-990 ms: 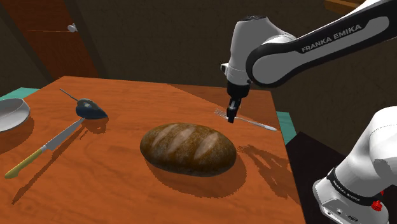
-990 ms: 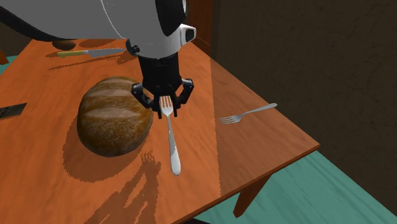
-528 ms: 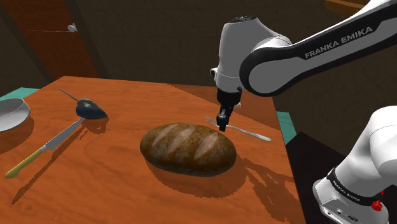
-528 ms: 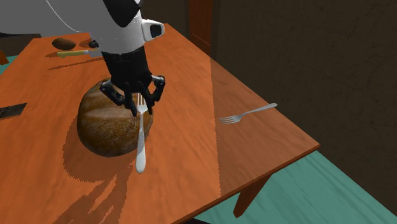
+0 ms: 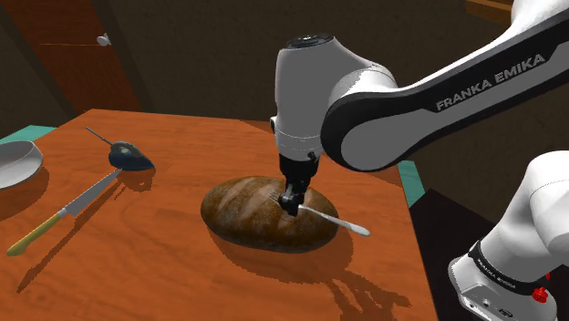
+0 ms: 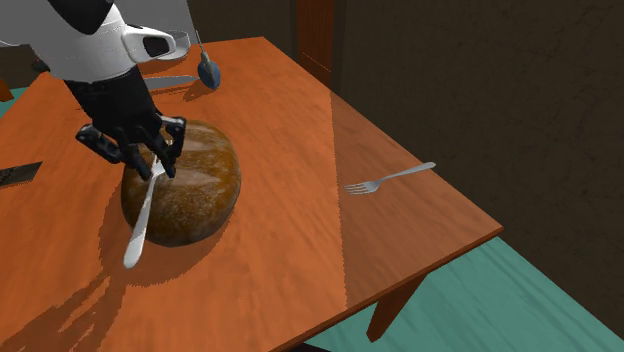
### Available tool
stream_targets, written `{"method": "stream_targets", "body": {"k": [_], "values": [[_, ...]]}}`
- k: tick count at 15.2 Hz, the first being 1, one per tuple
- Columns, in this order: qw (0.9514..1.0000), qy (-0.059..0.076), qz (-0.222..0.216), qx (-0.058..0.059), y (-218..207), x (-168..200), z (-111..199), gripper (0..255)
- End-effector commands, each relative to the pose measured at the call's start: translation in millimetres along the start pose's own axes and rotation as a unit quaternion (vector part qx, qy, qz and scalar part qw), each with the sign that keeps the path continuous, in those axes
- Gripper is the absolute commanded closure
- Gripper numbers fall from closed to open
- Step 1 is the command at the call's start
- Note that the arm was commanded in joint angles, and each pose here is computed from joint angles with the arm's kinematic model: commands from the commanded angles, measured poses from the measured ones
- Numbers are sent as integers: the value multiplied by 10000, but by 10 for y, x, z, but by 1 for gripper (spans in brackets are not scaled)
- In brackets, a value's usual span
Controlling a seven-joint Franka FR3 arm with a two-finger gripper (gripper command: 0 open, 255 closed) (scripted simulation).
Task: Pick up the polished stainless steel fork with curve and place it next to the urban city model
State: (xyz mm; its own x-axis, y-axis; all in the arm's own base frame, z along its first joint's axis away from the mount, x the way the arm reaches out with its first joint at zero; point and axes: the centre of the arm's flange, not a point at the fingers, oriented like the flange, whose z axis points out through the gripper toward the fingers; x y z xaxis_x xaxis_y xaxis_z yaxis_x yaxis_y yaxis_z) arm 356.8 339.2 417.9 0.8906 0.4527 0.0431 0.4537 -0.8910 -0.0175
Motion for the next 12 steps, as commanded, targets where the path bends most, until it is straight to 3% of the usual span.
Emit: {"method": "stream_targets", "body": {"k": [1, 12], "values": [[10000, 0, 9, 2, -228, 66, -3, 255], [10000, 0, 9, 2, -1636, 419, 26, 255]]}}
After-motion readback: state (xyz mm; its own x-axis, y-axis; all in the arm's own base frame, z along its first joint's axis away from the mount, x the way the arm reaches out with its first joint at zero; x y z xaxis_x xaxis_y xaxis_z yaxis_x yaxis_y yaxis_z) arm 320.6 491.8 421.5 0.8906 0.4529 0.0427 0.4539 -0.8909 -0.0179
